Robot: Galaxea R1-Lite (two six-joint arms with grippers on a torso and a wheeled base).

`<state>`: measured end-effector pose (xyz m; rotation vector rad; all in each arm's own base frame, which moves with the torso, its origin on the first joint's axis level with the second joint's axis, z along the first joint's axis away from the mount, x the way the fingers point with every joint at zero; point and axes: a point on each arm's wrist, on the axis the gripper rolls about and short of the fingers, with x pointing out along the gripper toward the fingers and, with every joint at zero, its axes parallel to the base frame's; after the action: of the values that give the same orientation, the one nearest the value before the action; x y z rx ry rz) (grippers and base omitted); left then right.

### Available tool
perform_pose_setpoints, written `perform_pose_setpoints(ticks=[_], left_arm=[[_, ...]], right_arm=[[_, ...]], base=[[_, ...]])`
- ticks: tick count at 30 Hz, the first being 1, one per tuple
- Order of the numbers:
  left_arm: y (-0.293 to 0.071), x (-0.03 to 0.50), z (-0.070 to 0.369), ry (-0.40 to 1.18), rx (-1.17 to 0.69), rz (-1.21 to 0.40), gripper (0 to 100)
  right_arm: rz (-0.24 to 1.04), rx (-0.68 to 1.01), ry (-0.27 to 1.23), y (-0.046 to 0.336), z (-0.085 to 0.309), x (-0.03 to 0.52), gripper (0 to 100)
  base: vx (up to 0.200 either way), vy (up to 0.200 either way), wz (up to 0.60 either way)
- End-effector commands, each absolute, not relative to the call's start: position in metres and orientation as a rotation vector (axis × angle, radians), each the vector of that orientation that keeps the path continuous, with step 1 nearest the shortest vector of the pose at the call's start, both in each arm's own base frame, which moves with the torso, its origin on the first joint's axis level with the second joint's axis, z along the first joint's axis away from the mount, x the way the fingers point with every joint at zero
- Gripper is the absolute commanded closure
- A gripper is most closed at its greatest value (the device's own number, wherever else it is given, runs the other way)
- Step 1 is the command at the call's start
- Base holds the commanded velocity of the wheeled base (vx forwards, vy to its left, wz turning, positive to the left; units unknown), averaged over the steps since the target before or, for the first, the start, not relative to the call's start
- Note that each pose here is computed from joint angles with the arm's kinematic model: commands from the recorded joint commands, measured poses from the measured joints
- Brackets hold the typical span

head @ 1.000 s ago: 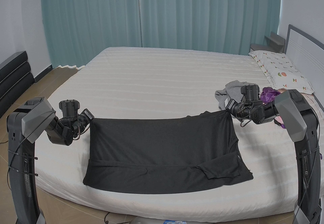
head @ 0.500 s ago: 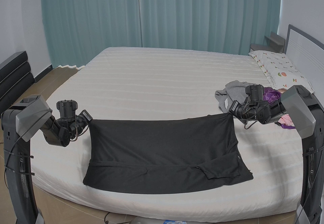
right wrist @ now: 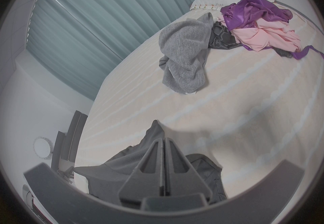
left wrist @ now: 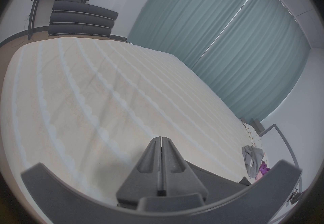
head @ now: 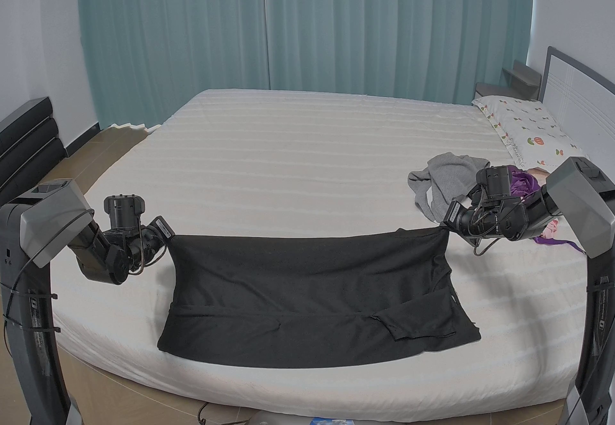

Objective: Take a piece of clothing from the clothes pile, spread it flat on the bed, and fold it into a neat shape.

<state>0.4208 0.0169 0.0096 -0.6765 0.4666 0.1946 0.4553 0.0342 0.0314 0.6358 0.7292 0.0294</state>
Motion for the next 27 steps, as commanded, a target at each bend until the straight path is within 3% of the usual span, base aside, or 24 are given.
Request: perform_pose_setpoints(ticks=[1, 27], left_arm=[[0.017, 0.413, 0.005, 0.496, -0.666, 0.202, 100], [-0.005, 0.348, -0.033, 0.641, -0.516, 0.151, 100]], right_arm=[[0.037, 0.634, 0.747, 0.033, 0.034, 0.447, 100], [0.085, 0.422, 0.914, 0.026, -0.008, 0.396, 100]], base=[[0.000, 0.000, 0.00], [0.000, 0.000, 0.00]])
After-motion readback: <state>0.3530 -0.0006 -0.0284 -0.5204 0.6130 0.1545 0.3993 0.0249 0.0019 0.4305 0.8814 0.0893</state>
